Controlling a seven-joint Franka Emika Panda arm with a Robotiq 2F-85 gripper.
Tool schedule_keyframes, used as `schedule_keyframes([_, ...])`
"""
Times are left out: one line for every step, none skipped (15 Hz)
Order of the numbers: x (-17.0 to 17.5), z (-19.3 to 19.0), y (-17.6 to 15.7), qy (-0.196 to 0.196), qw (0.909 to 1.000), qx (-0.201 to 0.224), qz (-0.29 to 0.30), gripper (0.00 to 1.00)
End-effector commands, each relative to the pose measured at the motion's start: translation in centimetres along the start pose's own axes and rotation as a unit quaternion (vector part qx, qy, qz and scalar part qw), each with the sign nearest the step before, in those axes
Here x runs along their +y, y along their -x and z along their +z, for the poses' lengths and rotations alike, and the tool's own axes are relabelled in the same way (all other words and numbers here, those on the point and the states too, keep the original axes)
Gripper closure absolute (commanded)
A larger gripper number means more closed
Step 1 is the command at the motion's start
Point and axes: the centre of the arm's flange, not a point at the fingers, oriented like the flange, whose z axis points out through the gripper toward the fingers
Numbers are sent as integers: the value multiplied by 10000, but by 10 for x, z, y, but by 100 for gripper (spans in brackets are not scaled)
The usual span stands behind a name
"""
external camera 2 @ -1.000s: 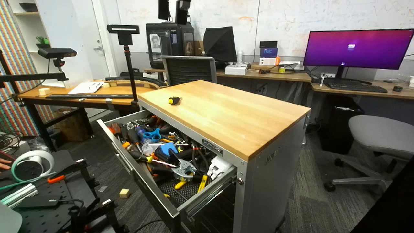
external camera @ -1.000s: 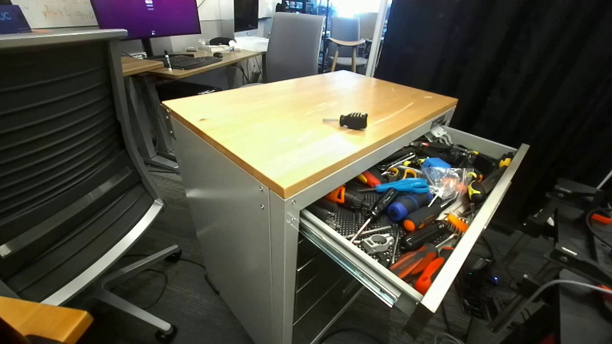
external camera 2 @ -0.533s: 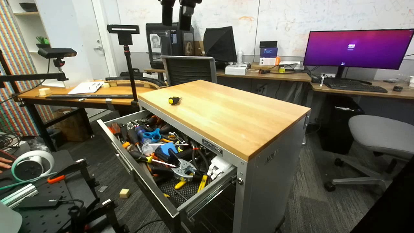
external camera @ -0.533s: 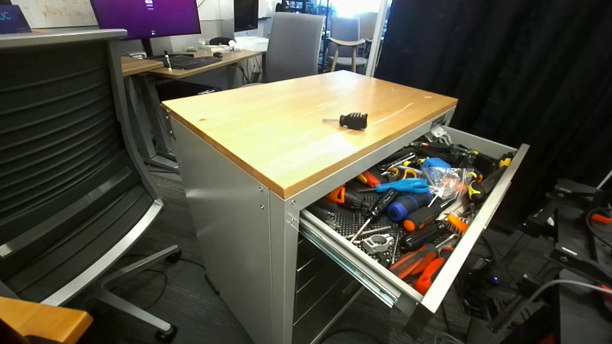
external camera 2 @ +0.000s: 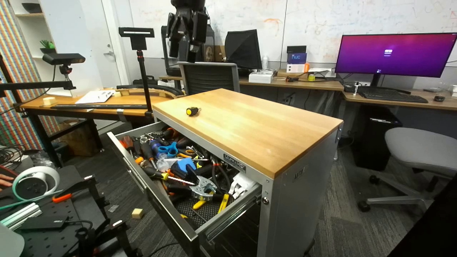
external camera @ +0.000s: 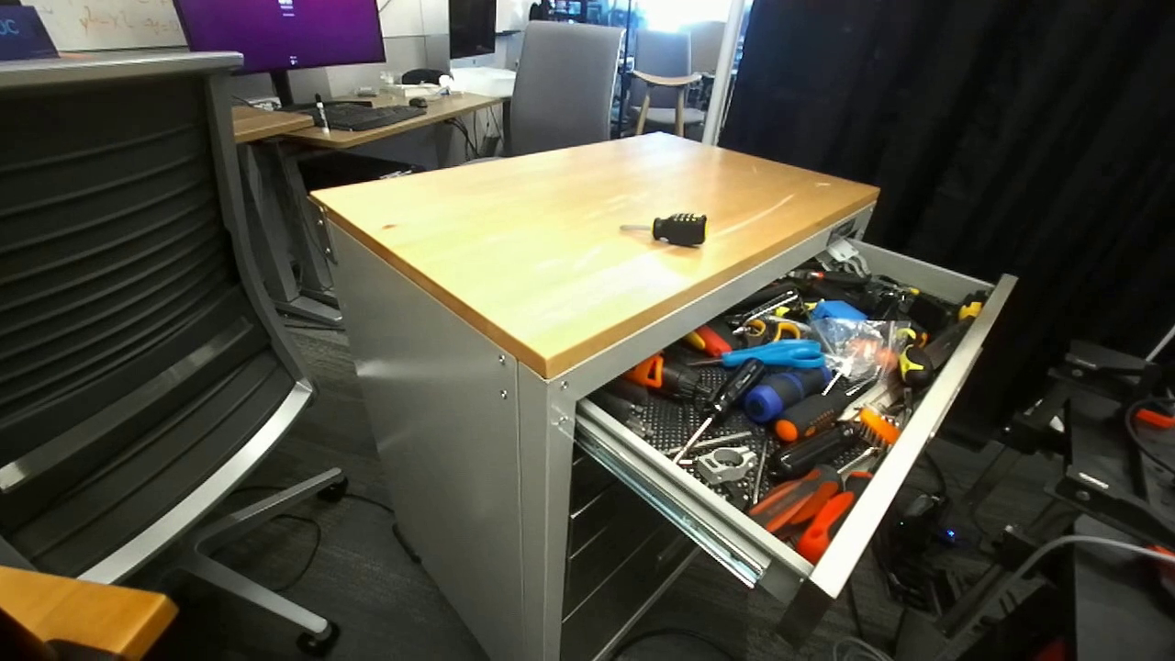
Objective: Put the screwdriver into the open drawer then close the drawer.
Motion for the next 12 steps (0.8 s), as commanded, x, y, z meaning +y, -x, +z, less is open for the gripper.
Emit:
schedule_keyframes([4, -1, 0, -10, 10000, 8, 34, 0])
schedule_keyframes([7, -2, 0, -20, 10000, 25, 67, 0])
schedule_keyframes([10, -4, 1, -27, 9999, 39, 88, 0])
schedule_keyframes([10, -4, 1, -28, 9999, 43, 92, 0])
schedule_keyframes([4, 3, 3, 37, 9997, 142, 195, 0])
schedule_keyframes([-11, 20, -4, 141, 9990, 265, 336, 0])
schedule_keyframes([-25, 34, -11, 189, 9986, 358, 352, 0])
schedule_keyframes([-47, 47, -28, 189, 9983, 422, 351, 0])
schedule_keyframes([-63, 59, -34, 177, 9984, 451, 277, 0])
schedule_keyframes([-83, 73, -43, 200, 9984, 482, 230, 0])
schedule_keyframes([-100, 86, -50, 239, 9983, 504, 162, 0])
schedule_keyframes([-118, 99, -59, 232, 9985, 486, 85, 0])
